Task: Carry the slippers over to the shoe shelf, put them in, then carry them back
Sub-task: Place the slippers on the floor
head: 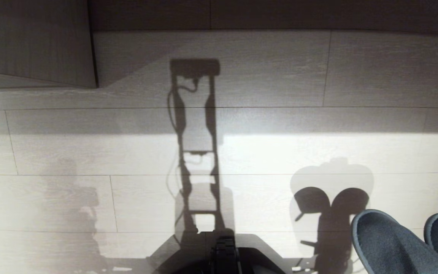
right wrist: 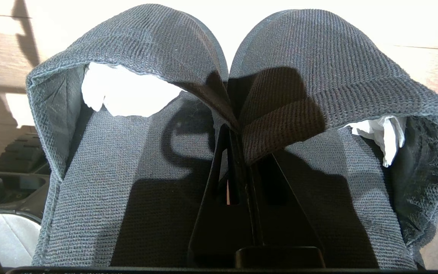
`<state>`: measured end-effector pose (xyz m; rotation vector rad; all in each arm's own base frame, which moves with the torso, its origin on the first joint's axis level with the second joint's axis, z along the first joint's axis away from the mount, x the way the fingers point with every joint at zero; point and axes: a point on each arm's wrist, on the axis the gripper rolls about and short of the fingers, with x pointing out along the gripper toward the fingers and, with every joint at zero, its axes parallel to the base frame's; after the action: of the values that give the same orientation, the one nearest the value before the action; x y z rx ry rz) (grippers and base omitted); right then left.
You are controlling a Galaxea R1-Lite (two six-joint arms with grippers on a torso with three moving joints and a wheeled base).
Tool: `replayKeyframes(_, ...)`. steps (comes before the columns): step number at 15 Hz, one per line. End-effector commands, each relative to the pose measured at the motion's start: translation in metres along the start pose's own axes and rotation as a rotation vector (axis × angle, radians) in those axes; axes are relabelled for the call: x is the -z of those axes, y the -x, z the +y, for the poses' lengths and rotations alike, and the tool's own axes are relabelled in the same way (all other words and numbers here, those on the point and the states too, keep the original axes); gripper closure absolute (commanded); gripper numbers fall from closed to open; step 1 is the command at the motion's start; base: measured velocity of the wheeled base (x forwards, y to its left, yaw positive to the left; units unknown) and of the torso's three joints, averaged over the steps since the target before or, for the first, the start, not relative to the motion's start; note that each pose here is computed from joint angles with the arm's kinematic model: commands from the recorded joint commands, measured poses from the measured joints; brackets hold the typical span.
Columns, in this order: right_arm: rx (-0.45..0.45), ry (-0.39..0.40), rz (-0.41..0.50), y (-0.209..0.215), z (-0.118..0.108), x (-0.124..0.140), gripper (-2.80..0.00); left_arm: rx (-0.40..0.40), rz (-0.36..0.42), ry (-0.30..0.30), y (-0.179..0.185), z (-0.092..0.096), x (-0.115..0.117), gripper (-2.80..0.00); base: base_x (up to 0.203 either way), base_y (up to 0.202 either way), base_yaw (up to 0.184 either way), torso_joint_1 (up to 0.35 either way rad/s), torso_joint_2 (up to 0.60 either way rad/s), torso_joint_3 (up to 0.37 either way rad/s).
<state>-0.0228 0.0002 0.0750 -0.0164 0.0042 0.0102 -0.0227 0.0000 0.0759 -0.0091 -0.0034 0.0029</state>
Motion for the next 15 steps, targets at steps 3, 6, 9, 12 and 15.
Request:
replayKeyframes(3,-0.001,0.0,0.0,0.0,0.0,0.0,0.0,0.0,-0.001,0.0,0.0001,0.0,0.0,0.0,0.0,0.0,0.0,0.0,0.0,0.0)
replayKeyframes(6,-0.001,0.0,0.0,0.0,0.0,0.0,0.0,0.0,-0.001,0.0,0.0001,0.0,0.0,0.0,0.0,0.0,0.0,0.0,0.0,0.0)
replayKeyframes(9,-0.001,0.0,0.0,0.0,0.0,0.0,0.0,0.0,-0.001,0.0,0.0001,0.0,0.0,0.0,0.0,0.0,0.0,0.0,0.0,0.0)
replayKeyframes(12,-0.001,0.0,0.0,0.0,0.0,0.0,0.0,0.0,-0.001,0.0,0.0001,0.0,0.0,0.0,0.0,0.0,0.0,0.0,0.0,0.0)
replayKeyframes(15,0.0,-0.001,0.001,0.0,0.0,0.0001,0.0,0.0,-0.001,0.0,0.0001,0.0,0.0,0.0,0.0,0.0,0.0,0.0,0.0,0.0)
